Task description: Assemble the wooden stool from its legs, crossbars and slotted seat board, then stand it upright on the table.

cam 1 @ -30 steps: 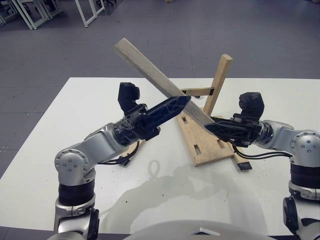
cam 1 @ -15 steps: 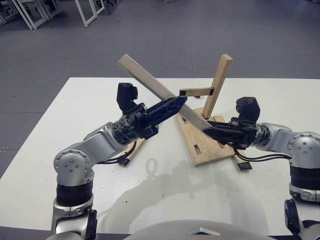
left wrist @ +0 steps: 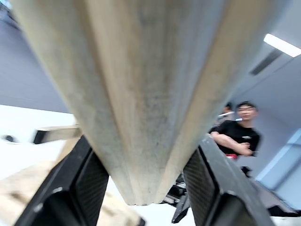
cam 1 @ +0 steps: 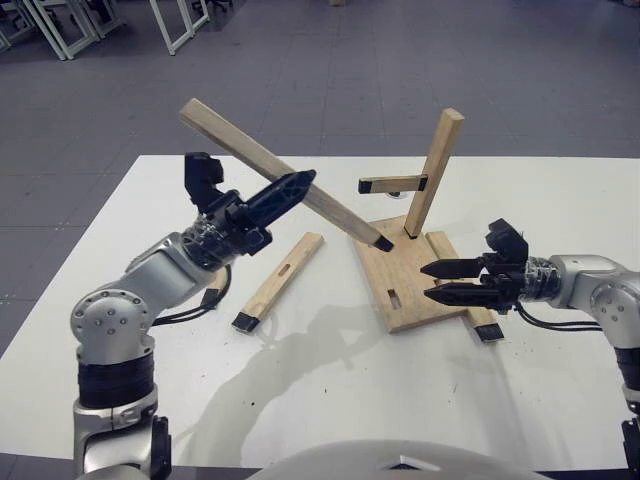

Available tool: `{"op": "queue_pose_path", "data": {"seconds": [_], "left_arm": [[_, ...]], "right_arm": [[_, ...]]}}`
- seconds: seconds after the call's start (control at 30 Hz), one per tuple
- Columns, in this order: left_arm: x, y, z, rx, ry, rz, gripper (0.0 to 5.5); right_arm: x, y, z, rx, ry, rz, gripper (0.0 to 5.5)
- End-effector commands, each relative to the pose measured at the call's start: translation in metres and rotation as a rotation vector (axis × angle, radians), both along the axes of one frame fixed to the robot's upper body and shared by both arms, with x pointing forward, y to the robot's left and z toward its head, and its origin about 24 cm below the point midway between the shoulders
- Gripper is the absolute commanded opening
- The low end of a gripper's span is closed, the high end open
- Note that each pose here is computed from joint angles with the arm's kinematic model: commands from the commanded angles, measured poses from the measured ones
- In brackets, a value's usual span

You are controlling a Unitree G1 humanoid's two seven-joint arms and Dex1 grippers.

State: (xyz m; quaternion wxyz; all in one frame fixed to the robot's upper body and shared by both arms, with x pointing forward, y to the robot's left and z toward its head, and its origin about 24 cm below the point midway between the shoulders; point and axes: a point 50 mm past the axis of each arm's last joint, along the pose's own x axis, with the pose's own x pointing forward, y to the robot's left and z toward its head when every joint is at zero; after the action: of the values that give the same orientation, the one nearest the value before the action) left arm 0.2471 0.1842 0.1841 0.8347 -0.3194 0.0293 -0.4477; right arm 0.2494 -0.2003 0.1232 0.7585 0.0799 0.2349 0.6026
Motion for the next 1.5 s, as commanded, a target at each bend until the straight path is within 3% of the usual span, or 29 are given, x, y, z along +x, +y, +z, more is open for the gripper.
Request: {"op": "queue_pose_path", "data": {"seconds": [0.03,0.2,0.53,0.6,0.77,0.97,1.1,1.27,1.37,1.5], "left_arm": [[0.009,0.004,-0.012,0.175,-0.050,0.106,2.10],[0.010,-0.002,-0.030,0.238,-0.047,0.114,2.10],[0.009,-0.003,-0.035,0.261,-0.040,0.119,2.10],[0.009,-0.004,-0.036,0.284,-0.045,0.115,2.10],[0.011,-0.005,-0.041,0.369,-0.073,0.083,2.10],[0.010,0.002,-0.047,0.395,-0.078,0.055,2.10],[0.004,0.001,-0.049,0.383,-0.092,0.009,2.10],[0.004,0.000,-0.048,0.403,-0.137,-0.022,2.10],[0.010,-0.007,-0.048,0.407,-0.208,-0.036,2.10],[0.015,-0.020,-0.052,0.364,-0.258,-0.080,2.10]], "right_arm": [[0.022,-0.007,-0.020,-0.237,-0.135,-0.216,3.57],[0.027,-0.012,-0.048,-0.465,-0.206,-0.297,3.57],[0.028,-0.020,-0.055,-0.596,-0.247,-0.287,3.57],[0.024,-0.015,-0.056,-0.671,-0.294,-0.201,3.57],[0.019,0.013,-0.056,-0.910,-0.625,0.231,3.57],[-0.003,0.024,-0.062,-0.774,-0.920,0.622,3.57],[-0.019,0.017,-0.064,-0.690,-1.005,0.742,3.57],[-0.036,-0.011,-0.071,-0.725,-1.041,0.953,3.57],[-0.028,-0.032,-0.067,-0.807,-1.062,0.996,3.57],[-0.012,-0.029,-0.060,-0.815,-1.126,0.936,3.57]]}}
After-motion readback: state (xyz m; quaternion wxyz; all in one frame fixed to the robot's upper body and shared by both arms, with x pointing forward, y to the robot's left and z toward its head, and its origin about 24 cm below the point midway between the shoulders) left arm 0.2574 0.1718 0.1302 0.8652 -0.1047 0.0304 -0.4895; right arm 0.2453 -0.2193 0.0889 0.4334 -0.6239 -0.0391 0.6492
